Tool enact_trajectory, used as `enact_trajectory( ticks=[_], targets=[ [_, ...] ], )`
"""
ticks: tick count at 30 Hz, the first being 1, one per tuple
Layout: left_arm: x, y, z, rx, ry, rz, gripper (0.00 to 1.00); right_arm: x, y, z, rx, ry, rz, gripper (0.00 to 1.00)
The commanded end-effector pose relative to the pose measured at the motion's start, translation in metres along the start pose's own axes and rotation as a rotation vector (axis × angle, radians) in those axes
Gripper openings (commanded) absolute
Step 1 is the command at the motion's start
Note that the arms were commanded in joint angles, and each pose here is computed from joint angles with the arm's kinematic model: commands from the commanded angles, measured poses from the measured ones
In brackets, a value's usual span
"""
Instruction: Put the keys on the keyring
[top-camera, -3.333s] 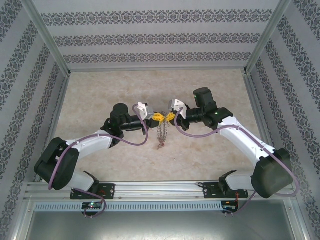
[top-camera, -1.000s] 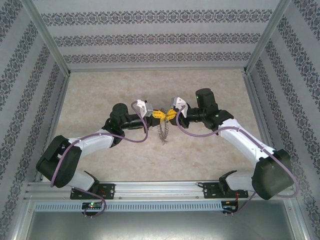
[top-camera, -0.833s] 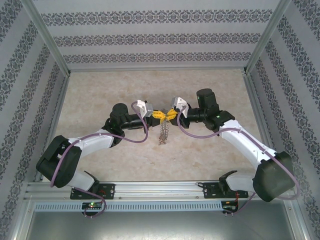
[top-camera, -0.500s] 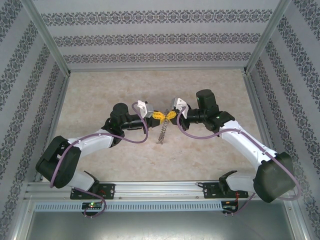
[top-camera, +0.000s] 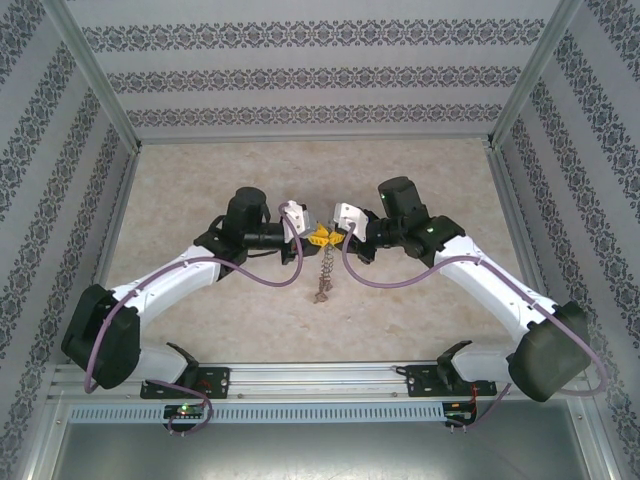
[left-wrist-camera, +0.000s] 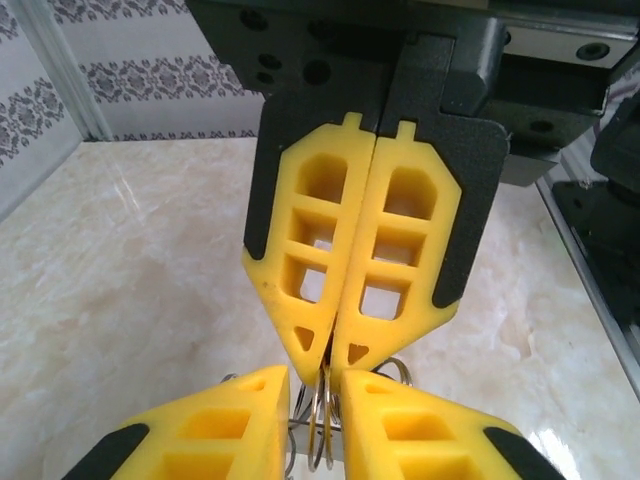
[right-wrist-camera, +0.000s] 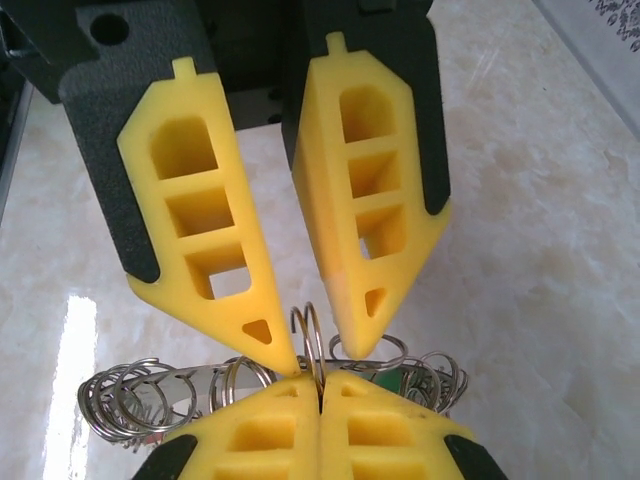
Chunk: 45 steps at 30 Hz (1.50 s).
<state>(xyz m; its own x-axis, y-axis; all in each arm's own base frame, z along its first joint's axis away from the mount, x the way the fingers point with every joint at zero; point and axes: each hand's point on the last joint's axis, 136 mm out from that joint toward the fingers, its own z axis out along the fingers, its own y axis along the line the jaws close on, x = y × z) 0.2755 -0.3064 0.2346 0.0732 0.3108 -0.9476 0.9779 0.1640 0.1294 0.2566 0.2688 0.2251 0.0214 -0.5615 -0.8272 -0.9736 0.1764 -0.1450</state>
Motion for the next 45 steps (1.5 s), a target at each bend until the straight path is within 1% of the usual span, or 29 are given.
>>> enact_trajectory(
  ticks=[1,2,3,5,13,16,19,20,22,24,25,26,27,29,31,33,38,40,42,45],
  targets=[
    [0.01,-0.023,0.002,0.11,0.061,0.039,0.17,-0.009,-0.001,0.0,0.003,0.005,-0.058,0.0],
    [0.011,-0.023,0.002,0.112,0.064,0.038,0.12,-0.009,-0.001,0.001,0.004,0.008,-0.062,0.0],
    [0.013,-0.023,0.002,0.114,0.07,0.036,0.1,-0.008,-0.001,0.002,0.002,0.011,-0.061,0.0],
    [0.016,-0.023,0.003,0.115,0.082,0.035,0.0,-0.006,-0.001,0.004,0.0,0.017,-0.06,0.0],
    [0.043,-0.021,0.009,0.093,0.122,-0.02,0.0,0.014,0.002,0.021,-0.036,0.043,-0.023,0.0],
    [0.052,-0.019,0.012,0.05,0.099,-0.051,0.0,0.027,0.002,0.03,-0.046,0.067,0.001,0.0],
    [0.056,-0.016,0.014,0.013,0.053,-0.075,0.0,0.035,0.002,0.035,-0.049,0.077,0.024,0.0],
    [0.058,-0.015,0.014,0.005,0.041,-0.09,0.0,0.038,0.001,0.037,-0.054,0.066,0.038,0.02],
    [0.06,-0.012,0.016,-0.018,0.019,-0.099,0.0,0.045,-0.001,0.041,-0.063,0.055,0.07,0.11],
    [0.064,-0.01,0.017,-0.033,0.015,-0.111,0.0,0.052,0.0,0.045,-0.086,0.066,0.088,0.1],
    [0.067,-0.009,0.018,-0.04,0.019,-0.116,0.0,0.055,-0.001,0.048,-0.092,0.069,0.098,0.15],
    [0.069,-0.008,0.018,-0.049,0.018,-0.119,0.0,0.057,-0.001,0.05,-0.098,0.069,0.109,0.17],
    [0.071,-0.008,0.018,-0.056,0.013,-0.121,0.0,0.059,-0.001,0.051,-0.107,0.067,0.118,0.16],
    [0.072,-0.007,0.019,-0.059,0.01,-0.128,0.0,0.063,-0.003,0.055,-0.108,0.071,0.132,0.19],
    [0.073,-0.007,0.019,-0.069,-0.003,-0.133,0.0,0.063,0.0,0.055,-0.135,0.058,0.143,0.16],
    [0.074,-0.005,0.018,-0.079,-0.005,-0.132,0.0,0.063,-0.002,0.055,-0.13,0.043,0.159,0.21],
    [0.074,-0.004,0.017,-0.093,-0.018,-0.141,0.0,0.069,0.0,0.053,-0.145,0.024,0.186,0.23],
    [0.074,-0.002,0.017,-0.102,-0.023,-0.138,0.0,0.071,0.001,0.052,-0.149,0.026,0.2,0.27],
    [0.074,-0.003,0.017,-0.101,-0.026,-0.142,0.0,0.071,0.003,0.05,-0.158,0.023,0.199,0.27],
    [0.073,-0.002,0.016,-0.104,-0.031,-0.141,0.0,0.073,0.004,0.048,-0.154,0.036,0.222,0.3]
  ],
)
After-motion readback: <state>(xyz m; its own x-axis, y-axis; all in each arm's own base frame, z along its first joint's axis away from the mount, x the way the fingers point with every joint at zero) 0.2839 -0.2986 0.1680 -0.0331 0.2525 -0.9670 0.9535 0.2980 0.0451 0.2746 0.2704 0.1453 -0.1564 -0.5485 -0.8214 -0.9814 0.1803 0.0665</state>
